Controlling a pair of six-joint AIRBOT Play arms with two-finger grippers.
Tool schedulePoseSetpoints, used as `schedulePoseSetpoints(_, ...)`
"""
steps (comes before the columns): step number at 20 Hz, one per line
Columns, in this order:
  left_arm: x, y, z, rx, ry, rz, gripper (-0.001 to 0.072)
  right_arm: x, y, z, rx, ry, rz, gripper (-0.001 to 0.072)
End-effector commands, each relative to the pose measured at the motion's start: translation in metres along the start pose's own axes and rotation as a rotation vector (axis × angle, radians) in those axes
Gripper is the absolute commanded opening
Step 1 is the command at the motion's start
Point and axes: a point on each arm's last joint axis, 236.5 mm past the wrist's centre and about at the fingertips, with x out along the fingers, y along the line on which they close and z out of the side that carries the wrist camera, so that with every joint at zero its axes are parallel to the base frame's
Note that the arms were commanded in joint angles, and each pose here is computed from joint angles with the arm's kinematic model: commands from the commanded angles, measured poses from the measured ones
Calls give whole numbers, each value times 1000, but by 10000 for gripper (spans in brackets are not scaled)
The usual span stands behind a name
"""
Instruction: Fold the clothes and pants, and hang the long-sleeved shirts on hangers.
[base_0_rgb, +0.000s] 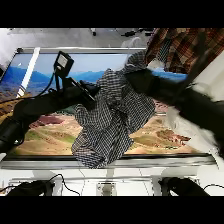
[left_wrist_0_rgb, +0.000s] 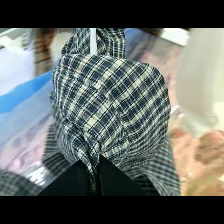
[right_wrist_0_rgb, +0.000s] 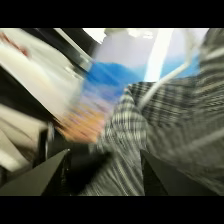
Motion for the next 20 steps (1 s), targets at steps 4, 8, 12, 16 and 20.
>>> schedulePoseSetpoints(4, 7, -34, 7, 28, -15, -66, 37, 60, -17, -45, 343, -118, 62, 493)
schedulePoseSetpoints(8, 7, -35, 7, 29, -15, -68, 37, 78, -32, -54, 412, -125, 40, 451)
schedulePoseSetpoints(12, 7, -35, 7, 29, -14, -68, 38, 69, -17, -29, 325, -200, 91, 38)
schedulePoseSetpoints(16, 5, -33, 9, 29, -20, -62, 249, 37, 5, -12, 207, -173, 97, 37)
schedulePoseSetpoints(20, -27, -27, 39, 55, -102, -18, 558, -36, 37, 37, 50, -197, 79, 37)
